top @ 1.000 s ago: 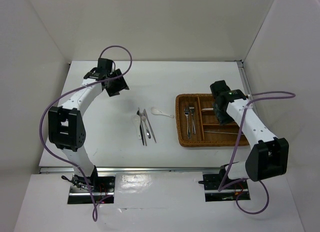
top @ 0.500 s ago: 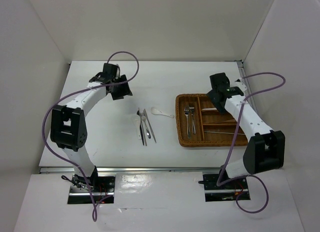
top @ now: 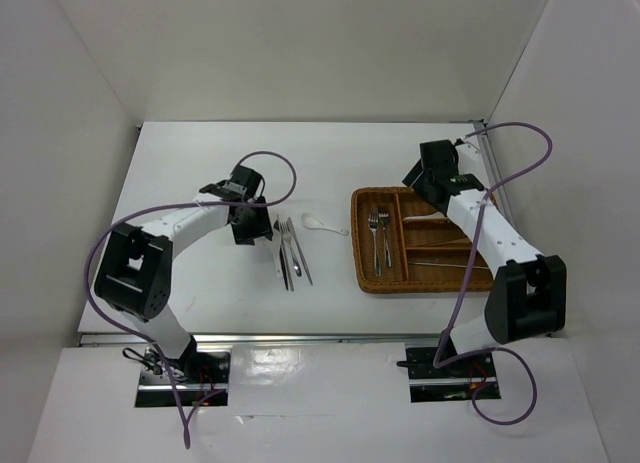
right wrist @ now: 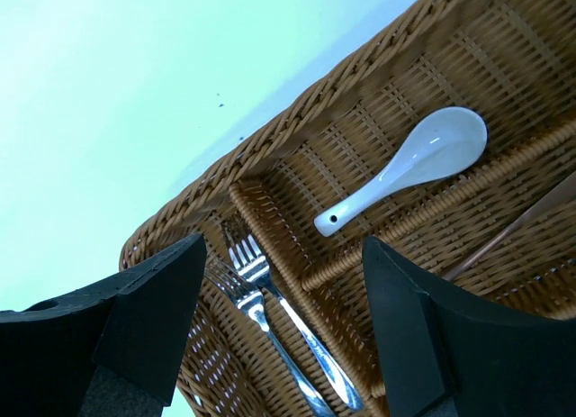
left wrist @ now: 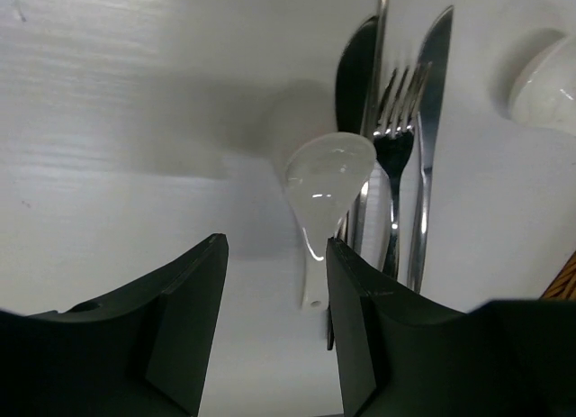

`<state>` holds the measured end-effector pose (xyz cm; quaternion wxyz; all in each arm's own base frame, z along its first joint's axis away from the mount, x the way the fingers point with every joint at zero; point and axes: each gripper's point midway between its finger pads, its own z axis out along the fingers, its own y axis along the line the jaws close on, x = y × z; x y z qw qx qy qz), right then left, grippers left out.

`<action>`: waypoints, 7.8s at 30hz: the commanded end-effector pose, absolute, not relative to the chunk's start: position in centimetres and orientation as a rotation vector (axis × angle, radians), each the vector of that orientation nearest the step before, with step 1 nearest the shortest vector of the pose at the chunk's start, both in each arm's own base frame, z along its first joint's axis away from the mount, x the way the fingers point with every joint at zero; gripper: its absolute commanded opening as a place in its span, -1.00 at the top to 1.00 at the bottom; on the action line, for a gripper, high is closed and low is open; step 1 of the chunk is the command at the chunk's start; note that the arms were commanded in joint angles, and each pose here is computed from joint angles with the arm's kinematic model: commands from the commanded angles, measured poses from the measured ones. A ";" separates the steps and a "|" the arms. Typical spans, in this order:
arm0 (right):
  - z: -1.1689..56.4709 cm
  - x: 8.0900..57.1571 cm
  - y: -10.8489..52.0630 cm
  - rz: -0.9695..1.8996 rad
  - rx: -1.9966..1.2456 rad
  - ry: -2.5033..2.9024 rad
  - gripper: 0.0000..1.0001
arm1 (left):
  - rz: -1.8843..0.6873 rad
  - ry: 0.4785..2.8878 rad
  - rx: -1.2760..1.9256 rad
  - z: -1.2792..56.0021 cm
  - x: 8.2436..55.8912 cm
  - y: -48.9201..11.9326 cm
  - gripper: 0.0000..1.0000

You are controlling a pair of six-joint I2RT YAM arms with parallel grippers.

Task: Sort the eating utensils into containers

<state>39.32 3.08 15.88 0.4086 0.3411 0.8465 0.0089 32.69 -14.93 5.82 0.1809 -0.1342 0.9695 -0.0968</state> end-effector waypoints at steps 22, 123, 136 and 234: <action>21.5 40.1 4.5 0.205 0.668 2.015 -0.56 | -0.365 2.663 -0.380 3.9 35.3 -15.2 -0.04; 13.9 39.6 -0.1 0.179 1.380 2.034 1.00 | -0.639 2.319 -0.197 17.5 44.3 -19.1 -0.50; 11.1 40.9 -1.3 0.097 1.601 1.928 1.00 | -0.580 2.347 -0.227 16.1 44.0 -18.2 -0.52; 17.3 36.9 1.2 0.284 0.937 2.061 -0.55 | 0.154 2.896 -0.096 -0.3 31.1 -18.4 0.29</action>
